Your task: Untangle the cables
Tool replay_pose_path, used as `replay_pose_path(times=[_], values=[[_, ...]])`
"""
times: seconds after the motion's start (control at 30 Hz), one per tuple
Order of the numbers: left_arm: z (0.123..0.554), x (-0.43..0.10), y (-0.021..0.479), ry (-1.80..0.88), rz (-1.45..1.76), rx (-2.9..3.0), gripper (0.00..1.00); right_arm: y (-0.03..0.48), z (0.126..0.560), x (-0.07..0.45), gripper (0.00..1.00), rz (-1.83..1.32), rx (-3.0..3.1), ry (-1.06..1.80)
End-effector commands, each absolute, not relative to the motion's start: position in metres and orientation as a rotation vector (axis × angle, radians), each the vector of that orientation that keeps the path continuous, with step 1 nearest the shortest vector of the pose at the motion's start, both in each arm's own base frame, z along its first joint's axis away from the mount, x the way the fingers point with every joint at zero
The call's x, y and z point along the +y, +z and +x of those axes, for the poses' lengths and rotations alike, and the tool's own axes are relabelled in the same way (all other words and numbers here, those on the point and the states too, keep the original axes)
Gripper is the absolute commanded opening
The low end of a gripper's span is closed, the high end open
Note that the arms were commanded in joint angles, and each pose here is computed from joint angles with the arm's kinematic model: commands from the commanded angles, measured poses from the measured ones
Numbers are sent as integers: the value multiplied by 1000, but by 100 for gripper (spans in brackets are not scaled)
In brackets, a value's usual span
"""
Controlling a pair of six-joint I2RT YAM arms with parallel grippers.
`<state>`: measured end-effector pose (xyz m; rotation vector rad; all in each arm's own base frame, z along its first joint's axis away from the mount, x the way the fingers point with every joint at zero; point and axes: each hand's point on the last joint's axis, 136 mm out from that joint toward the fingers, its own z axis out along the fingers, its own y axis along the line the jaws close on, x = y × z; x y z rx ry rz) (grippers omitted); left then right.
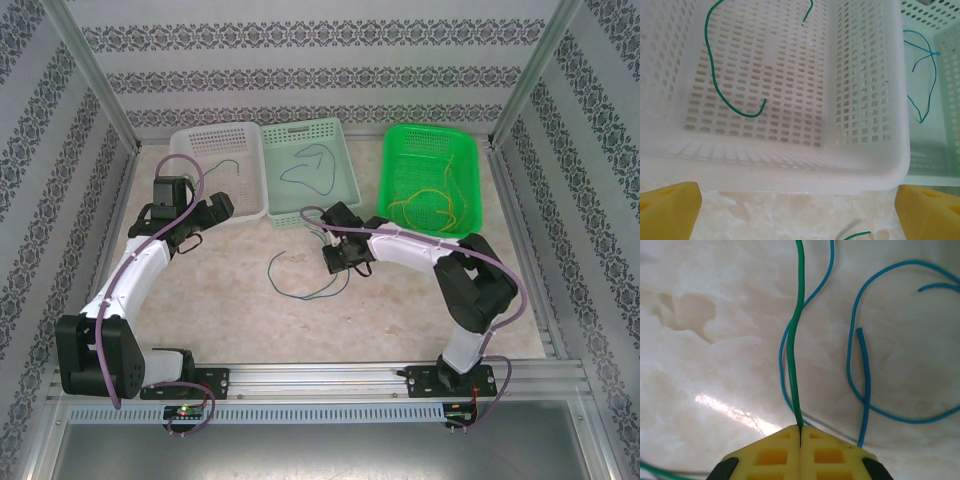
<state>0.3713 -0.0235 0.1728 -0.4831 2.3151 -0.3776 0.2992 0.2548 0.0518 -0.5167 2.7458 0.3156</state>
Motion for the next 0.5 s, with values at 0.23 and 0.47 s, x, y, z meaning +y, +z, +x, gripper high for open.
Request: replay_pose_path(times=[0.23, 0.47], values=[[369, -44, 202, -306, -287, 2264, 100, 123, 266, 259, 0, -606, 2624, 732], [367, -89, 214, -352, -39, 2224, 100, 145, 263, 257, 0, -602, 2563, 838]])
